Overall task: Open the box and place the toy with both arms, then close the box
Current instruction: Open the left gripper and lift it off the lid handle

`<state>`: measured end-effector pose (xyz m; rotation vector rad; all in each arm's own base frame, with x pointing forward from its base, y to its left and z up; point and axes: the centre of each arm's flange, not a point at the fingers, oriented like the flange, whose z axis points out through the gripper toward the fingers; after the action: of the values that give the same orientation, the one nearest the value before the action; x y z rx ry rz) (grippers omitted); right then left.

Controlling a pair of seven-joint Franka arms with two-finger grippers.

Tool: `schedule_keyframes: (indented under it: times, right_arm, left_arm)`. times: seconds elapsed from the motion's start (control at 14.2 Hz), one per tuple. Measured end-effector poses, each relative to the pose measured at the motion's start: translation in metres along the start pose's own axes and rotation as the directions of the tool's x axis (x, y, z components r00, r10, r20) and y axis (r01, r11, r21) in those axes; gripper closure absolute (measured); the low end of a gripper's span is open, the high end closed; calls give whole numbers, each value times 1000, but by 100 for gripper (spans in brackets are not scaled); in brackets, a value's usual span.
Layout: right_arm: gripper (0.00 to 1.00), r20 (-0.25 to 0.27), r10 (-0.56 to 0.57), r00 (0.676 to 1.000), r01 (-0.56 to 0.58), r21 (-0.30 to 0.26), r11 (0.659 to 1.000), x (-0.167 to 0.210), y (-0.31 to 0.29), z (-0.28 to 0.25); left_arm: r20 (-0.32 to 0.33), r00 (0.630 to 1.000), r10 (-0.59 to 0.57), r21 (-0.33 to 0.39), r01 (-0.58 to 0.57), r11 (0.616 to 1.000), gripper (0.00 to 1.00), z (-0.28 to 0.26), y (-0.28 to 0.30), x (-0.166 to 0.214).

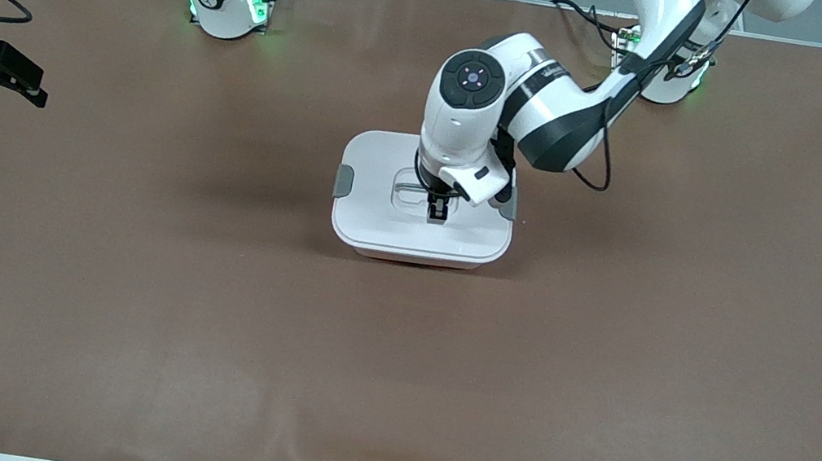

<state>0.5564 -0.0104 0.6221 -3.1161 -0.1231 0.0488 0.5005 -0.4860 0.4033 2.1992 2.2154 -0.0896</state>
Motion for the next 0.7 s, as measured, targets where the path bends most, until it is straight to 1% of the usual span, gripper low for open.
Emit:
schedule_keyframes:
  times: [0.14, 0.21, 0.49, 0.7]
  right_arm:
    - [0, -8, -1, 1000, 1, -1, 1000, 0, 0, -4]
    - [0, -11, -1, 1000, 1, -1, 1000, 0, 0, -5]
    - [0, -8, -1, 1000, 1, -2, 1000, 0, 0, -5]
    - [0, -7, -1, 1000, 1, -2, 1000, 0, 0, -5]
  left_arm:
    - [2, 999, 53, -10, -53, 999, 4, -21, 14, 16]
    - [5, 998, 64, -20, -64, 998, 0, -29, 22, 26]
    - [11, 988, 157, -49, -156, 987, 0, -51, 55, 70]
    - [12, 978, 209, -68, -207, 976, 0, -63, 67, 90]
